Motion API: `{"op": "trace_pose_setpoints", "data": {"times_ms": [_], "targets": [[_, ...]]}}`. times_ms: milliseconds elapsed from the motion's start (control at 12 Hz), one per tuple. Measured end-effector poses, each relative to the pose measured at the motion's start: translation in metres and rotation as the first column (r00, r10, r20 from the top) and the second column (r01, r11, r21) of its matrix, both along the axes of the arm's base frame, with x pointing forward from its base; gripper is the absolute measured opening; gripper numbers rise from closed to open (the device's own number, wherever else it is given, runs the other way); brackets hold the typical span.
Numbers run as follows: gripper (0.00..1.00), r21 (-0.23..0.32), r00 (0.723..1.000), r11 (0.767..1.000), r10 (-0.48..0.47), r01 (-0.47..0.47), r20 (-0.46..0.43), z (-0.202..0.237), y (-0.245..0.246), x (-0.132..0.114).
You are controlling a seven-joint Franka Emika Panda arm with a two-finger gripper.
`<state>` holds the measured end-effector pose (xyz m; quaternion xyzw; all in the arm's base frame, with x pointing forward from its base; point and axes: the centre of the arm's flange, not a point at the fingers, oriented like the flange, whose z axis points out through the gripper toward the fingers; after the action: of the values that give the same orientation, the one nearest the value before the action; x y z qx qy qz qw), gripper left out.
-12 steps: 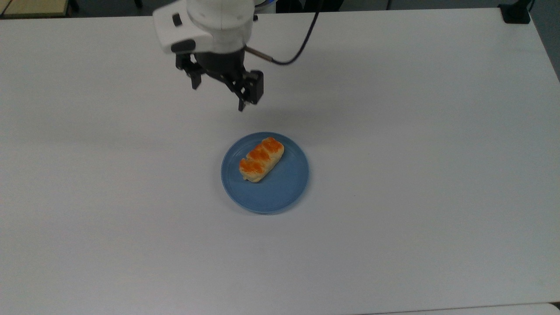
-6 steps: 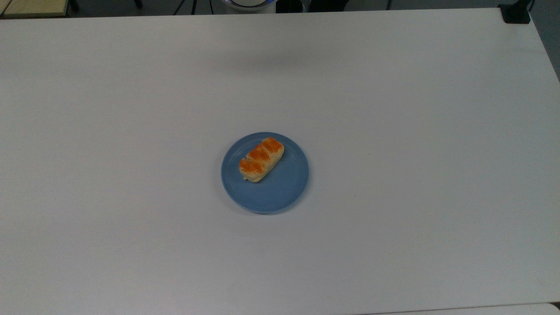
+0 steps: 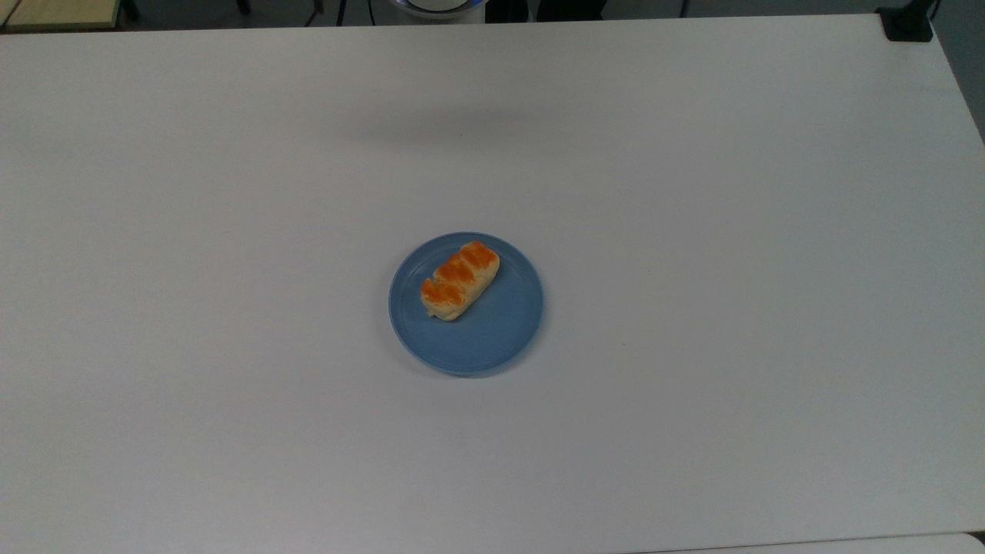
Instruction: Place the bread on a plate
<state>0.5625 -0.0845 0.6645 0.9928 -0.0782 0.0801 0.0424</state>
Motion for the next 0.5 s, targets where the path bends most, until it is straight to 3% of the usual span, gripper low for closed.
{"op": "trace_pose_setpoints", "data": {"times_ms": [501], "targets": [[1.00,0.012,1.000,1.000,-0.021,0.021,-0.002,-0.023,0.029,0.012]]}}
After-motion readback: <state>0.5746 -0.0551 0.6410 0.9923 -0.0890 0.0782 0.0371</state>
